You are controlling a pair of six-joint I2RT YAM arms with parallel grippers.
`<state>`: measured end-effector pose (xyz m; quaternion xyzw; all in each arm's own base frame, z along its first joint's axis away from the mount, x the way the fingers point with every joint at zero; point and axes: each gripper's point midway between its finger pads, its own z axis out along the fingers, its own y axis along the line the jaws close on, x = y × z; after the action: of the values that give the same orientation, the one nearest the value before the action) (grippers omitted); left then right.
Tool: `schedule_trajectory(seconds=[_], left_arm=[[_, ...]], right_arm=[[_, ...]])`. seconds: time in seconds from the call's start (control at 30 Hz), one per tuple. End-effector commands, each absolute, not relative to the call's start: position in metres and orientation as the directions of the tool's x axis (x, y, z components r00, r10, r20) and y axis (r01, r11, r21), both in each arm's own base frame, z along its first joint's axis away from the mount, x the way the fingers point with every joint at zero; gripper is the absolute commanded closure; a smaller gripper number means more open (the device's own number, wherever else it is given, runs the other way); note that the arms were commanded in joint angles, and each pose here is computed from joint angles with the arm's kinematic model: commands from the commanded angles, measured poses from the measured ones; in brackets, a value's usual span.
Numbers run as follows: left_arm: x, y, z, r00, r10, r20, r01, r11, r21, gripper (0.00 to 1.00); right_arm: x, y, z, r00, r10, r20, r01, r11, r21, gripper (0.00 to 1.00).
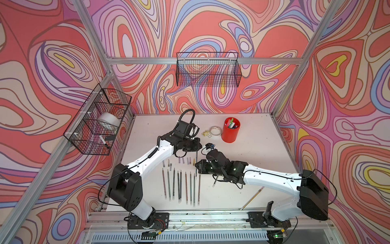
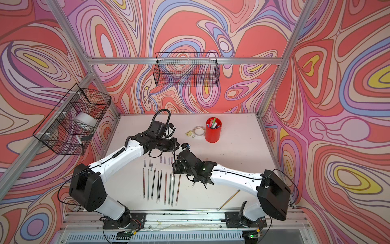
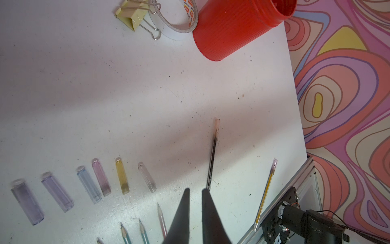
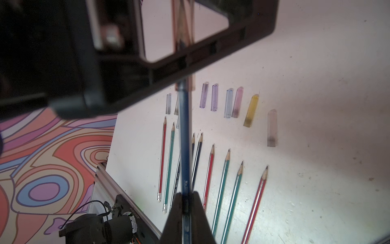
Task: Remove the protective cover of the pencils
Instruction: Remove the protective sleeve from the pencil.
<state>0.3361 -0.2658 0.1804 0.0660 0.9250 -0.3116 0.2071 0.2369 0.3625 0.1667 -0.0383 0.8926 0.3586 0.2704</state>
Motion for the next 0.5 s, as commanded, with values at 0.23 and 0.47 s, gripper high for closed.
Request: schedule_trajectory(seconds=[0.23, 0.47], left_arm=[[0.336, -0.272, 0.183, -0.911, -0.005, -0.412, 0.253, 0.783, -0.568, 1.0], [0.336, -0.272, 0.183, -0.911, -0.005, -0.413, 0.253, 0.783, -0.568, 1.0]], right_arm=[[0.245, 0.365, 0.162, -0.856, 0.138, -0.499, -0.227, 0.766, 0.602, 0.63], [0.243, 0.367, 0.158, -0.864, 0.131, -0.486, -0.223, 0.766, 0.603, 0.95]])
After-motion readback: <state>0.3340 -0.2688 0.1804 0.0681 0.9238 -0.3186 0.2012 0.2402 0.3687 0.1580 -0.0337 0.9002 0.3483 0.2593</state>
